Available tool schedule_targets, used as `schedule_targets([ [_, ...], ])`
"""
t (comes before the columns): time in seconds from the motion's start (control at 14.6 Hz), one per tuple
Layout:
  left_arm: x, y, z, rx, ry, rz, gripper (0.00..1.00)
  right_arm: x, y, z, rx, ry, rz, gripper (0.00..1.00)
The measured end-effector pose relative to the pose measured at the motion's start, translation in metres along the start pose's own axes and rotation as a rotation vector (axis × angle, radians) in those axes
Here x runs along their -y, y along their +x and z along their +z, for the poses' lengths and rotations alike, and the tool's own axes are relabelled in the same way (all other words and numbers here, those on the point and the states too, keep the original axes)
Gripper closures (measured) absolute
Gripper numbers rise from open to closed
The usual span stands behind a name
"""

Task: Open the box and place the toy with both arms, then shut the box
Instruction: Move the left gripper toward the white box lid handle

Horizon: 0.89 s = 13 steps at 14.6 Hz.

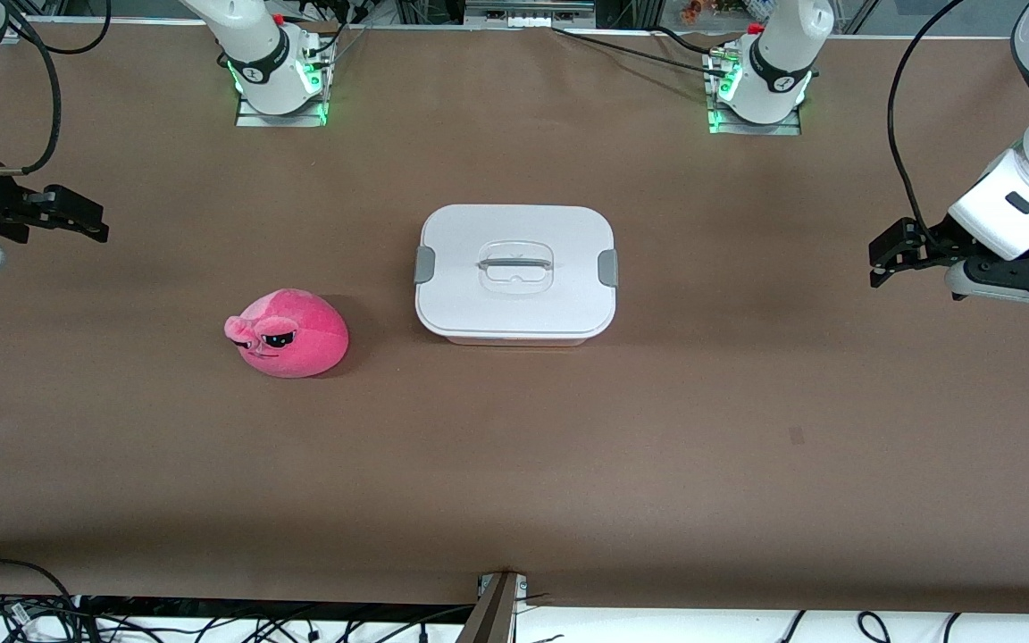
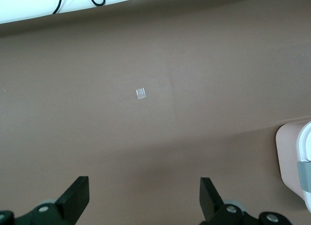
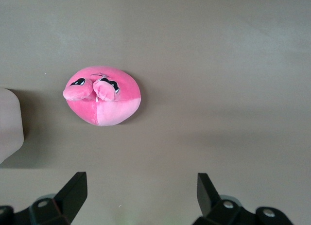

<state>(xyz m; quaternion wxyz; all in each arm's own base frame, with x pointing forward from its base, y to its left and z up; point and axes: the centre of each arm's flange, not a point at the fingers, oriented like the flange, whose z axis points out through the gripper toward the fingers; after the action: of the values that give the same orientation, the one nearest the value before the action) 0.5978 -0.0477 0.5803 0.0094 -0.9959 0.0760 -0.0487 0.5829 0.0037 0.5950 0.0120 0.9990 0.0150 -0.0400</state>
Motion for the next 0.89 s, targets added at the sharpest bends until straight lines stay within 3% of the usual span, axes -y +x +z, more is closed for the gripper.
schedule_targets([
  [0.55,-0.004,0.000,0.002,0.007,-0.002,0.007,0.00,0.002,0.000,0.000,0.000,0.000,-0.003,0.00],
  [0.89,-0.019,-0.009,0.025,0.152,-0.015,0.033,0.00,0.002,0.000,0.000,0.000,0.000,-0.003,0.00],
])
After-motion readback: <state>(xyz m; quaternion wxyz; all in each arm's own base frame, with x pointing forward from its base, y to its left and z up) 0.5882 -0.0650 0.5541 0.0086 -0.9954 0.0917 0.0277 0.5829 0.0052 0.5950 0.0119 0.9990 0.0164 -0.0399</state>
